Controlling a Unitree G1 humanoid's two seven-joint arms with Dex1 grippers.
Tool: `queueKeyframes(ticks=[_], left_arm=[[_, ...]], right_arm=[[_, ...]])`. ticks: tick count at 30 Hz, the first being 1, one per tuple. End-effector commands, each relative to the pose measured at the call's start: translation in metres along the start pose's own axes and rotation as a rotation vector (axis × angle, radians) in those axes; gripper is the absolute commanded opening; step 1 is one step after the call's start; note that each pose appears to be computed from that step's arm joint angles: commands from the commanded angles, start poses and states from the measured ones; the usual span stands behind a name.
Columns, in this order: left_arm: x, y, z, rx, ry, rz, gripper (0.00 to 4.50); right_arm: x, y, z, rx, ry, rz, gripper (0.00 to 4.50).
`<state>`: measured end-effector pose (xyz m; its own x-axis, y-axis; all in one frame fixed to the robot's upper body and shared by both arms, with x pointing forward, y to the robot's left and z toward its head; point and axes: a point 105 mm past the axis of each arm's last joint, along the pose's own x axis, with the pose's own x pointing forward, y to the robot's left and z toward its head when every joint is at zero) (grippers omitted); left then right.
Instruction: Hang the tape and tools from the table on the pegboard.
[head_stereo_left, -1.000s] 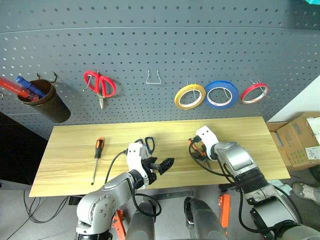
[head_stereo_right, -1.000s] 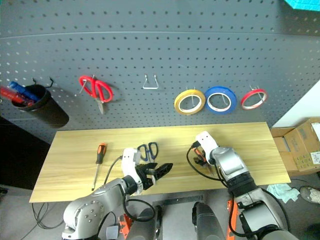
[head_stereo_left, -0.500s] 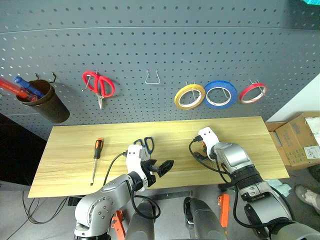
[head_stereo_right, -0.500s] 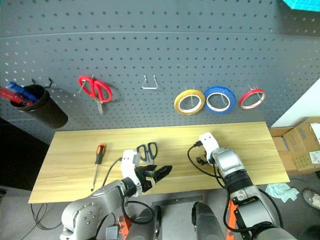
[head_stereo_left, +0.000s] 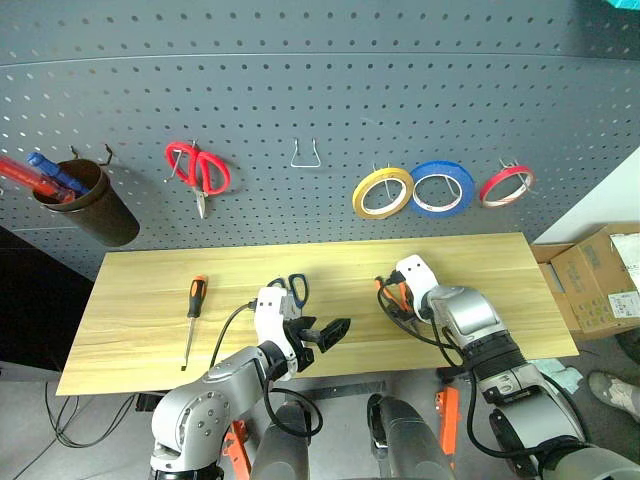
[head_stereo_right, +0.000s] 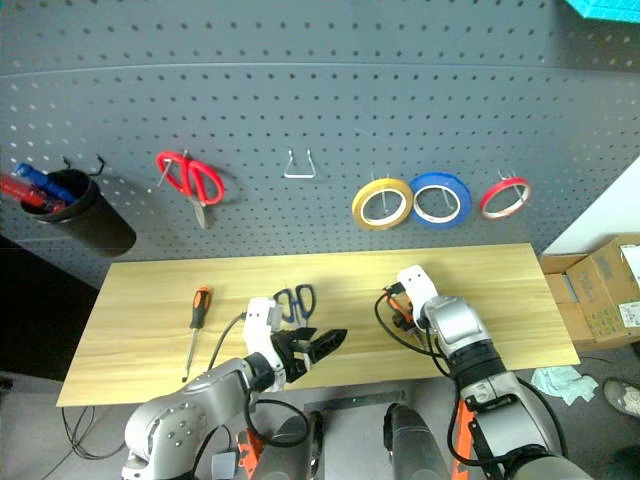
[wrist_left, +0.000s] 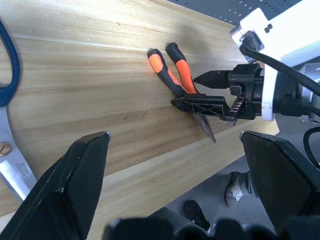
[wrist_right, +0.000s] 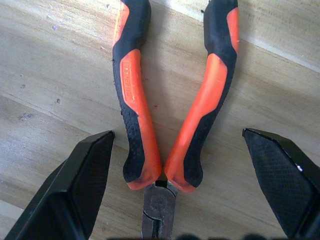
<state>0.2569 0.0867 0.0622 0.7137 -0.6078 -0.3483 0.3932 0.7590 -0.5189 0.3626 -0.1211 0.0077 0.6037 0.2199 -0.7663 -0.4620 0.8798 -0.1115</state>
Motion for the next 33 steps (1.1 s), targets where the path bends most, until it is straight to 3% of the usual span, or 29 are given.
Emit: queueKeyframes(ticks=[1,2,5,11,12,16,20,24,28,33], left_arm=[[-0.003,-0.011,0.004,0.011,-0.020,-0.046,4.50],[-0.003,-0.011,0.004,0.010,-0.019,-0.047,4.50],[-0.003,-0.012,0.004,0.007,-0.020,-0.049,4.50],[-0.003,-0.012,0.004,0.002,-0.022,-0.052,4.50],[-0.003,-0.012,0.004,0.001,-0.021,-0.053,4.50],[-0.001,-0.012,0.005,0.001,-0.023,-0.053,4.50],[-0.003,-0.008,0.005,-0.011,-0.026,-0.051,4.50],[-0.016,-0.007,0.017,-0.030,-0.082,-0.085,4.50],[-0.048,-0.017,0.047,-0.104,-0.228,-0.222,4.50],[-0.084,-0.018,0.071,-0.131,-0.309,-0.275,4.50]], right_arm=[[0.007,0.009,-0.014,0.011,0.048,0.041,4.47],[0.007,0.010,-0.014,0.021,0.051,0.045,4.47],[0.008,0.011,-0.014,0.036,0.051,0.051,3.89],[0.007,0.011,-0.011,0.031,0.038,0.055,1.90],[0.007,0.011,-0.010,0.030,0.036,0.056,1.81],[0.006,0.012,-0.004,0.008,-0.002,0.073,1.80],[-0.011,0.024,0.020,-0.052,-0.182,0.172,1.80],[-0.057,0.040,0.040,-0.122,-0.416,0.298,1.80],[-0.116,0.065,0.057,-0.127,-0.647,0.428,1.80],[-0.156,0.089,0.102,-0.015,-0.930,0.507,1.80]])
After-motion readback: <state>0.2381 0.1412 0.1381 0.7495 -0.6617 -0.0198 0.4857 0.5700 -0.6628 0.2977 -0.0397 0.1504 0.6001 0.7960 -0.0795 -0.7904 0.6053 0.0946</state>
